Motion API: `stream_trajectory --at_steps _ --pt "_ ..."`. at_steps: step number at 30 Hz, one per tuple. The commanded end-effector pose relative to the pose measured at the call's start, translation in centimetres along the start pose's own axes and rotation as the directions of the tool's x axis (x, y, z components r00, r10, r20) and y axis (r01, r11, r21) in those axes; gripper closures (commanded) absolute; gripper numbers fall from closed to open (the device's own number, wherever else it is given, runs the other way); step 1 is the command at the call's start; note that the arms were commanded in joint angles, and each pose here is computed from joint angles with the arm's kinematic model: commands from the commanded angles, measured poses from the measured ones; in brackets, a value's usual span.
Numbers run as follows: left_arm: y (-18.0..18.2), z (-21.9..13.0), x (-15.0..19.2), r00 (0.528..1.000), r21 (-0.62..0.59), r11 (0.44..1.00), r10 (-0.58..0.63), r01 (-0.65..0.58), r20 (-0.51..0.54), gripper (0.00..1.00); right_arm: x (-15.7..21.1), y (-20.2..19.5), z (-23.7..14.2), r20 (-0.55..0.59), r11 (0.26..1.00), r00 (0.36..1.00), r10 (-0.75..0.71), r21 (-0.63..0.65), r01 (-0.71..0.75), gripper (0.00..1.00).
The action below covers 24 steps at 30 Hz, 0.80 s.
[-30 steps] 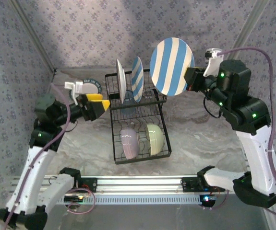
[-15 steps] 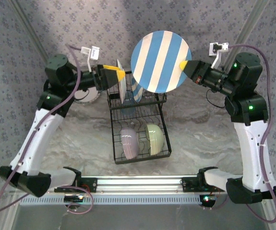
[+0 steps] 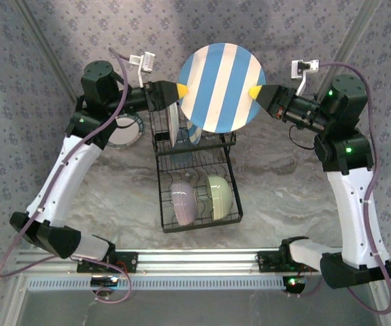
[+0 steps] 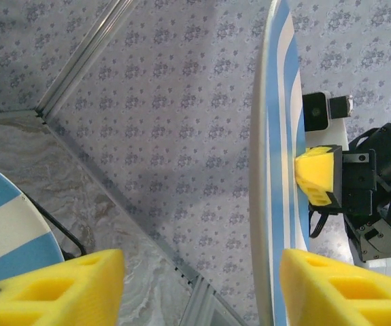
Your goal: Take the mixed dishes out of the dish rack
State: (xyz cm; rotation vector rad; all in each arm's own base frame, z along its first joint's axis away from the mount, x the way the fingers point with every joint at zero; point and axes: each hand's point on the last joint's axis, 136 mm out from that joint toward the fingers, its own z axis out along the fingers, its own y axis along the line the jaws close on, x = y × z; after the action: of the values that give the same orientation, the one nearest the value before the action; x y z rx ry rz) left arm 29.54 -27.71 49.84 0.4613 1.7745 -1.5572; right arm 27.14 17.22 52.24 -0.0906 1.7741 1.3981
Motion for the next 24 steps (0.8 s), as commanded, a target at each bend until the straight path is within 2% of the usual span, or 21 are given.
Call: stream_trajectory --at_steps 1,10,14,16,20,21,24 --pt "-1.1 0.1 -0.8 1.000 0.020 1.000 0.008 -0.008 0.017 0.48 -0.4 2.2 -0.7 0.023 0.997 0.999 -0.045 -0.066 0.047 1.00" --pt "-1.1 0.7 -0.9 1.000 0.036 0.999 -0.027 0.026 0.014 0.74 0.0 1.4 0.3 0.003 0.997 0.999 -0.033 -0.063 0.033 1.00" --pt "-1.0 0.8 -0.9 0.999 0.037 0.998 -0.044 0.043 0.020 0.89 0.3 1.1 0.8 -0.009 0.998 0.999 -0.033 -0.061 0.032 1.00" --pt "-0.6 0.8 -0.9 0.998 0.025 0.998 -0.058 0.058 0.028 1.00 0.3 0.9 1.0 -0.015 0.998 0.999 -0.029 -0.058 0.028 1.00" --pt "-0.1 0.5 -0.8 0.995 -0.002 0.997 -0.082 0.082 0.052 1.00 0.5 0.6 1.4 -0.026 0.998 0.999 -0.029 -0.057 0.028 1.00" --pt "-0.1 0.3 -0.8 0.995 -0.007 0.997 -0.080 0.081 0.062 1.00 0.6 0.5 1.4 -0.034 0.998 0.999 -0.028 -0.059 0.026 0.98" --pt "0.0 -0.2 -0.9 0.993 -0.027 0.996 -0.077 0.080 0.089 1.00 0.6 0.0 1.5 -0.036 0.999 0.999 -0.018 -0.045 0.016 0.50"
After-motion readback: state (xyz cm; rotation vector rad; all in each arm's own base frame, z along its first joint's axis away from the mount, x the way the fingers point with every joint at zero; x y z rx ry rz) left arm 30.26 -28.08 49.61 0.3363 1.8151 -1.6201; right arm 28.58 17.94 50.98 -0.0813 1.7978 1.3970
